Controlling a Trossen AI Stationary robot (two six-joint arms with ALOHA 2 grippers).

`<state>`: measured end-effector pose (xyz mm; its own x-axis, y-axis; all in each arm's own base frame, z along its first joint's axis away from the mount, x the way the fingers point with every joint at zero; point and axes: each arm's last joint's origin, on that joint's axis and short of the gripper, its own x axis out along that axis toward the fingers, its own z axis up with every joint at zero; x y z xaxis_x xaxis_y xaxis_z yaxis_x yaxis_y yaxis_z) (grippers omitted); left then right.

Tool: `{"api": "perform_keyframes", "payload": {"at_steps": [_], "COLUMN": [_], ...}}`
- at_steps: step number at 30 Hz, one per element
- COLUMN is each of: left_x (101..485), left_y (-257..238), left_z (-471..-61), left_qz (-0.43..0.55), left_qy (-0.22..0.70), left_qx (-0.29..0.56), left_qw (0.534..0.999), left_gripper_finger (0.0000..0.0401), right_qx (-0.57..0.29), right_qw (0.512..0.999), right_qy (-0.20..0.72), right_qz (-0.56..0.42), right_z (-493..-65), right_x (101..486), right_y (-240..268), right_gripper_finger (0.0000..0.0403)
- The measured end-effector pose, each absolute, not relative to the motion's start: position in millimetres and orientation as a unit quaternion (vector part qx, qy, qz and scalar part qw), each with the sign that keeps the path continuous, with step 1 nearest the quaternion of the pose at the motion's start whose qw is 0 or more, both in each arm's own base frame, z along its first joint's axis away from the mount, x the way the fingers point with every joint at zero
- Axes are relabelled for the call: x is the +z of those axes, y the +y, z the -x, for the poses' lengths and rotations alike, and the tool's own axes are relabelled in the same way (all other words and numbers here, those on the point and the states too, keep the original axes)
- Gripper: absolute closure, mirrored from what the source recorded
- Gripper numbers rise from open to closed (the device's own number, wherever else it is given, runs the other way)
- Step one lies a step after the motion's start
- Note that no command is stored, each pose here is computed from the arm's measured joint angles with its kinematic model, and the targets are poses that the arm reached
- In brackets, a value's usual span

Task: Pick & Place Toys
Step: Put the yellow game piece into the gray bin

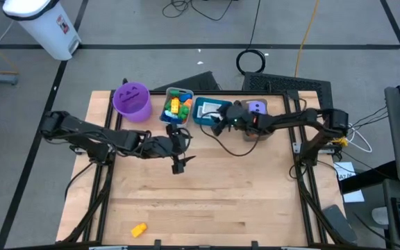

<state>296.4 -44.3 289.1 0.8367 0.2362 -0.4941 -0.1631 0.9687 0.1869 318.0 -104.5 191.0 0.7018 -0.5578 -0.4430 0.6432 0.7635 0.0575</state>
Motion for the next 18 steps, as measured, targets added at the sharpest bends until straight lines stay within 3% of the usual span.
{"api": "perform_keyframes", "payload": {"at_steps": [8, 14, 18], "left_x": [299, 292, 277], "left_y": [-47, -72, -99], "left_z": [-263, -244, -236], "left_qz": [-0.013, 0.039, 0.059], "left_qy": [0.319, 0.380, 0.409], "left_qx": [0.094, 0.061, 0.047], "left_qw": [0.943, 0.922, 0.910], "left_gripper_finger": [0.0045, 0.0045, 0.0045], "right_qx": [-0.159, -0.032, -0.014], "right_qw": [0.958, 0.966, 0.972], "right_qy": [0.166, 0.132, 0.115], "right_qz": [-0.172, -0.220, -0.204], "right_z": [-310, -310, -303], "right_x": [227, 213, 192], "right_y": [-77, -24, 16], "right_gripper_finger": [0.0184, 0.0186, 0.0192]}}
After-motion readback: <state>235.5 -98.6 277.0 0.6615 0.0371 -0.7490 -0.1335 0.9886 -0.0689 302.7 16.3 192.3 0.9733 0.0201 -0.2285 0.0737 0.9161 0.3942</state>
